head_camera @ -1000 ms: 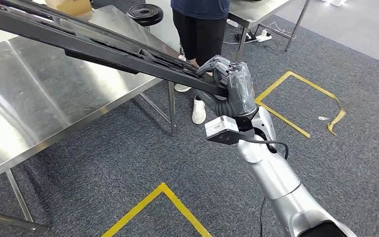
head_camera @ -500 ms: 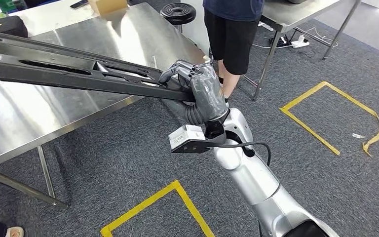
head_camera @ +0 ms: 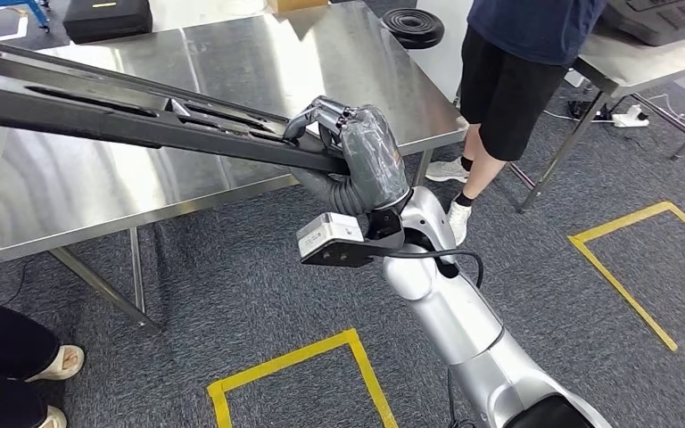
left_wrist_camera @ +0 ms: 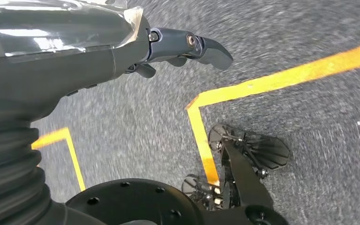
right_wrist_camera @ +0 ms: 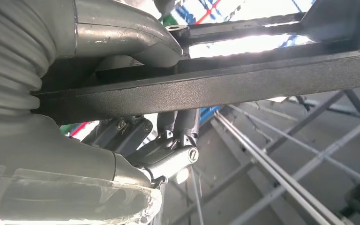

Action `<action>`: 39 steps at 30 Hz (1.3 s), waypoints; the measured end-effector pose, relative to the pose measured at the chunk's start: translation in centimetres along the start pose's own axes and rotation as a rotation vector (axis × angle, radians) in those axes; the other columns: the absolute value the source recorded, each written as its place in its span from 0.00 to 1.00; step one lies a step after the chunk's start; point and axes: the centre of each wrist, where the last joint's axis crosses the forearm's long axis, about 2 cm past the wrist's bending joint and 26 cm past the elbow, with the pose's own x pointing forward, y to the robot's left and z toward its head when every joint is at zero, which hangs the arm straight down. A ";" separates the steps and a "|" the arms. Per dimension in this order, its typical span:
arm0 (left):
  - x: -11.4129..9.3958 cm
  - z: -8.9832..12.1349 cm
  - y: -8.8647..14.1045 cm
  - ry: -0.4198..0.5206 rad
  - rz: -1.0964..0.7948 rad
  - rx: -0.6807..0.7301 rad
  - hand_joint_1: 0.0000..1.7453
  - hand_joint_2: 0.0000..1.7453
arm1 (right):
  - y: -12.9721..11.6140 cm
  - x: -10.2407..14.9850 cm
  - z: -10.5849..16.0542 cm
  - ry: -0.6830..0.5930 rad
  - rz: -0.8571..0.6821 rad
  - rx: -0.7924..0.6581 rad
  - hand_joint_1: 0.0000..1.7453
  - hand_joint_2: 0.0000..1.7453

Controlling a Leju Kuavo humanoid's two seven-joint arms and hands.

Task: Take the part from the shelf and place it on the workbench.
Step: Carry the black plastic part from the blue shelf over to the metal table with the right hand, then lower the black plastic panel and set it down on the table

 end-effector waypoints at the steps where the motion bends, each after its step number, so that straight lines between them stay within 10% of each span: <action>1: 0.0 0.0 -0.1 0.003 0.004 -0.002 0.00 1.00 | -0.1 -0.1 -0.3 0.002 0.000 -0.001 1.00 1.00; 39: 0.1 0.1 -0.7 -0.016 -0.023 -0.037 0.00 1.00 | -1.8 -2.2 -2.3 0.035 -0.033 -0.006 1.00 1.00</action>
